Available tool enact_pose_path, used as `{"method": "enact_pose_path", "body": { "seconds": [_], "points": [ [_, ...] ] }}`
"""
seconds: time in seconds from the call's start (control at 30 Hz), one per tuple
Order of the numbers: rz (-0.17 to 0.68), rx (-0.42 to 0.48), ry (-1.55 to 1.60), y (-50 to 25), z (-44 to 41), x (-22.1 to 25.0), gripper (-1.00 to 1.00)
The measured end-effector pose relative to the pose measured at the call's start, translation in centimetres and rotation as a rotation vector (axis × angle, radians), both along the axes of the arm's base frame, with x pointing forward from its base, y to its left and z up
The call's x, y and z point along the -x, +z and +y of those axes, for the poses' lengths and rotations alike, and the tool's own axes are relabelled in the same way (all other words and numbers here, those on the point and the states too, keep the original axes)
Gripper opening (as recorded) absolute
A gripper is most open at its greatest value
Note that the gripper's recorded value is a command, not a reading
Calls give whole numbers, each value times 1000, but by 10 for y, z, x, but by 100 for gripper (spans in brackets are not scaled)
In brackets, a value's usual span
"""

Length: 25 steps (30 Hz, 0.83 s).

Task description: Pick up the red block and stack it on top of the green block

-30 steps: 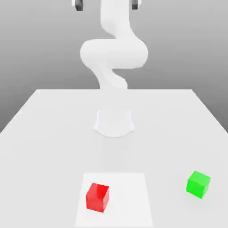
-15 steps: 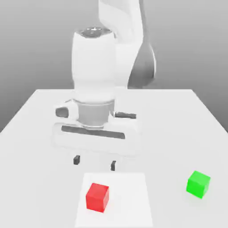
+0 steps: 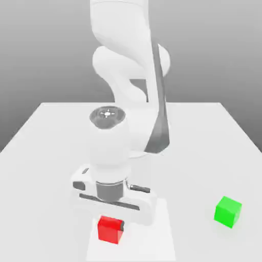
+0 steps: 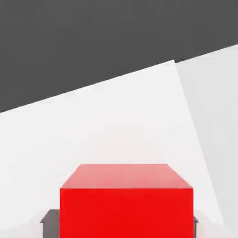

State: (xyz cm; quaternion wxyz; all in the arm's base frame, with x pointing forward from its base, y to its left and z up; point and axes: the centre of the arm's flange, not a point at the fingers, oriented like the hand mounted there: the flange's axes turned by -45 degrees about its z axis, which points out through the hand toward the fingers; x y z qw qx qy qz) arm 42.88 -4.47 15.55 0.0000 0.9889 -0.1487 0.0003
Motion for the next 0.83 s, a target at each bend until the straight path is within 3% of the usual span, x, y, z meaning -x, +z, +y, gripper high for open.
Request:
{"method": "enact_pose_path", "body": {
  "seconds": [0.17,0.33,0.53,0.7,0.73,0.83],
  "points": [
    [0,-1,11,49,11,-1,-100],
    [0,-6,159,70,143,3,-100],
    [0,-3,329,88,296,63,-100],
    [-1,0,312,41,303,65,-100],
    [-1,0,313,31,303,65,100],
    [-1,0,313,31,303,65,100]
  ]
}}
